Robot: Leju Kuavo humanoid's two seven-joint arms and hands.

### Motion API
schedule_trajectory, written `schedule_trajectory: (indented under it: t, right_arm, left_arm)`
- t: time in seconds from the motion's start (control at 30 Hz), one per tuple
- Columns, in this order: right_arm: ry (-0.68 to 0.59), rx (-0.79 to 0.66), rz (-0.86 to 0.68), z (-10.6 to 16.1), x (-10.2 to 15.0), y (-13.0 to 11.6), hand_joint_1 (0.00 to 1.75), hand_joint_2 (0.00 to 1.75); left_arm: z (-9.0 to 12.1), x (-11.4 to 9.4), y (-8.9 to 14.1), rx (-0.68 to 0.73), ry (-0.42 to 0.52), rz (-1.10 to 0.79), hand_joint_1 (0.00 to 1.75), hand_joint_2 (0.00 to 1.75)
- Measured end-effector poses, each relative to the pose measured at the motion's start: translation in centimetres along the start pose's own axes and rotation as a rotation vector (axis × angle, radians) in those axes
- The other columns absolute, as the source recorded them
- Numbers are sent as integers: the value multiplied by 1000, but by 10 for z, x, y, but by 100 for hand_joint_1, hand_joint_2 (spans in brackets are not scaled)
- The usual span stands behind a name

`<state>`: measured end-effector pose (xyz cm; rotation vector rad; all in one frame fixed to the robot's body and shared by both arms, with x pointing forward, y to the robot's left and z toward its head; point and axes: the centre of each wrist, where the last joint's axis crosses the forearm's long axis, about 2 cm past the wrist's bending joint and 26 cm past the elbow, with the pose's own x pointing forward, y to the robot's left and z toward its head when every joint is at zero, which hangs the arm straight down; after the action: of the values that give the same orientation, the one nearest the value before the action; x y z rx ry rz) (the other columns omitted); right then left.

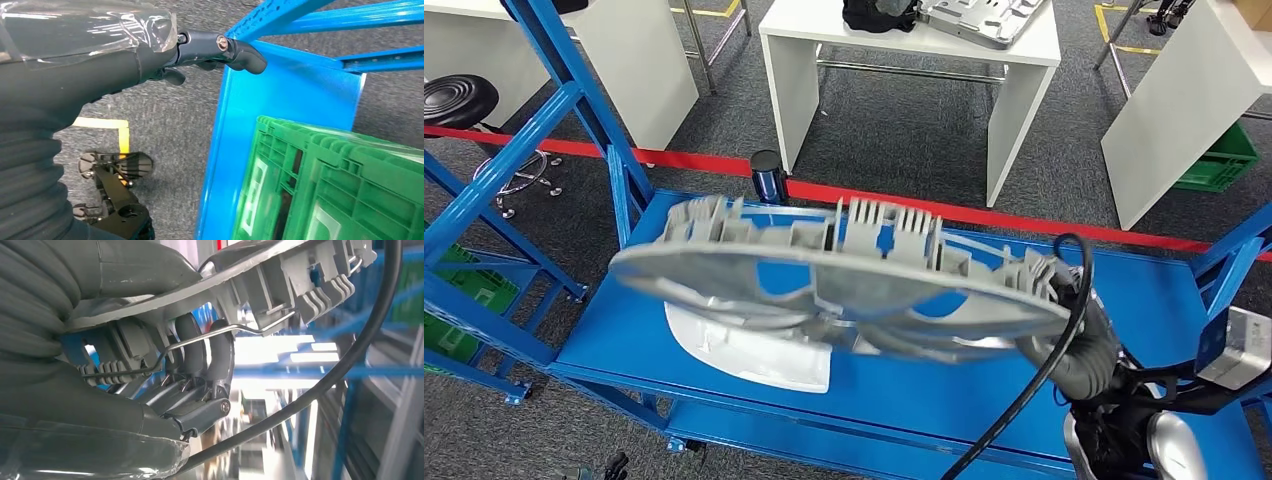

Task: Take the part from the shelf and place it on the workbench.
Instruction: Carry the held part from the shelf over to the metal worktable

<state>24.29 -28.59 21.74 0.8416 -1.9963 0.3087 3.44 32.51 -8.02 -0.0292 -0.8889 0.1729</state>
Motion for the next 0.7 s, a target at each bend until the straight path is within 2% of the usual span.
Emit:
schedule_trajectory:
  t: [0.33, 0.7]
  right_arm:
    - [40, 118, -12, 1, 0, 13, 175, 175]
    - [28, 167, -38, -1, -1, 20, 175, 175]
  left_arm:
    - [0, -2, 1, -12, -13, 1, 0, 175]
    - [2, -5, 2, -16, -3, -3, 0, 175]
